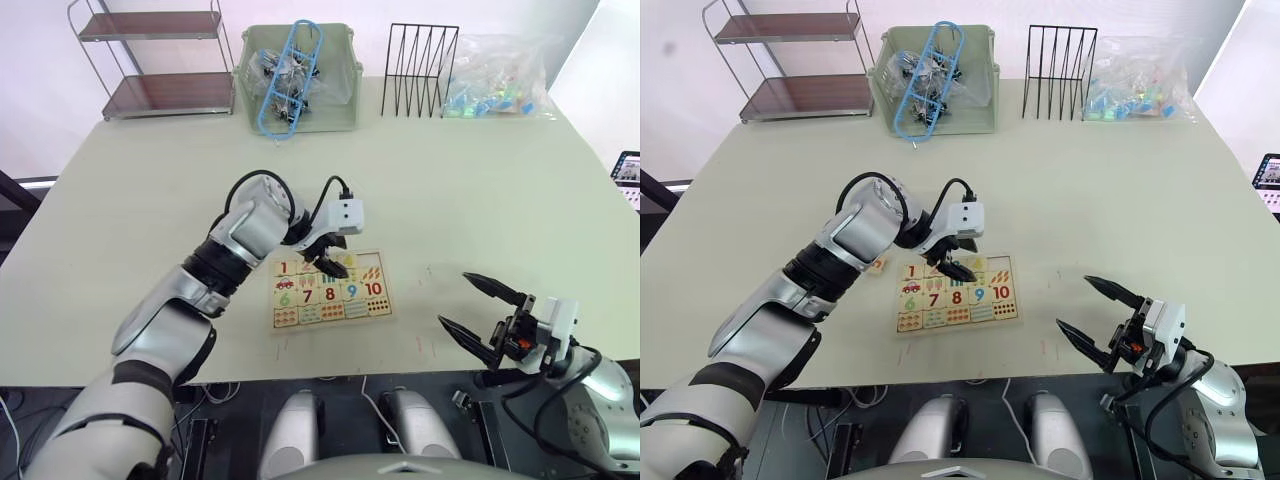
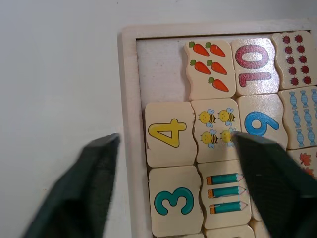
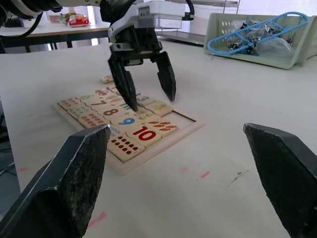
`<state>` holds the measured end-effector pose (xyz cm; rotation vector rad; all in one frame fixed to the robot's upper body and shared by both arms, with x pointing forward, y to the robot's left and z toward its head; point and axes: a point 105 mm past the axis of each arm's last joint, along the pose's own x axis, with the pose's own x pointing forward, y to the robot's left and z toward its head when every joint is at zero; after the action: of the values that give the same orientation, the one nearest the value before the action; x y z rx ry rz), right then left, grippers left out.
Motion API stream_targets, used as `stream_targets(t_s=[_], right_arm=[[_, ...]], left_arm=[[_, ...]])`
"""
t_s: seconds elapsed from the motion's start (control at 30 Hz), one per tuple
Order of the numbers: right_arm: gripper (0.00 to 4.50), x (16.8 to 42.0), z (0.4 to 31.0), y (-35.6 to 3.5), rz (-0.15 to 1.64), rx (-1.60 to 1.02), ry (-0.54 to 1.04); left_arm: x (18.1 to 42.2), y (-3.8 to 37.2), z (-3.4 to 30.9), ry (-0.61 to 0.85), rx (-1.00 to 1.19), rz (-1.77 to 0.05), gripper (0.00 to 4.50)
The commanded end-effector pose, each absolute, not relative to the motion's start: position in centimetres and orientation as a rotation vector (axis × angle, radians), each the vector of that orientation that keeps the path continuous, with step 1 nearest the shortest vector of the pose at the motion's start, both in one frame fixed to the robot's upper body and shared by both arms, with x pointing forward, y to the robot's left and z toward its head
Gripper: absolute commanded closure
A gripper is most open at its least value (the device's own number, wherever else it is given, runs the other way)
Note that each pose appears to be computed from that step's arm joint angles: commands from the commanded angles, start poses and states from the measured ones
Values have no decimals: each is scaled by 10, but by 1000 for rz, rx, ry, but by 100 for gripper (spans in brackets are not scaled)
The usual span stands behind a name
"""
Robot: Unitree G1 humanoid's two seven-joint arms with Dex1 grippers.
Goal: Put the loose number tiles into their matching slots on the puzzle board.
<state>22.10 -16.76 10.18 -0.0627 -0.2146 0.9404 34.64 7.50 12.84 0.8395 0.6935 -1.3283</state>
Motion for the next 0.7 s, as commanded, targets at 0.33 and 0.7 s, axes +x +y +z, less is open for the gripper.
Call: stream_targets(t_s=[0.33,0.7], right_arm=[[0,221,108,-166,938,-78,-255],[0,221,107,-167,941,-79,-252]], left_arm=[[359,70,170,593,682,-1312,5],[382,82,167,501,574,-1256,5]])
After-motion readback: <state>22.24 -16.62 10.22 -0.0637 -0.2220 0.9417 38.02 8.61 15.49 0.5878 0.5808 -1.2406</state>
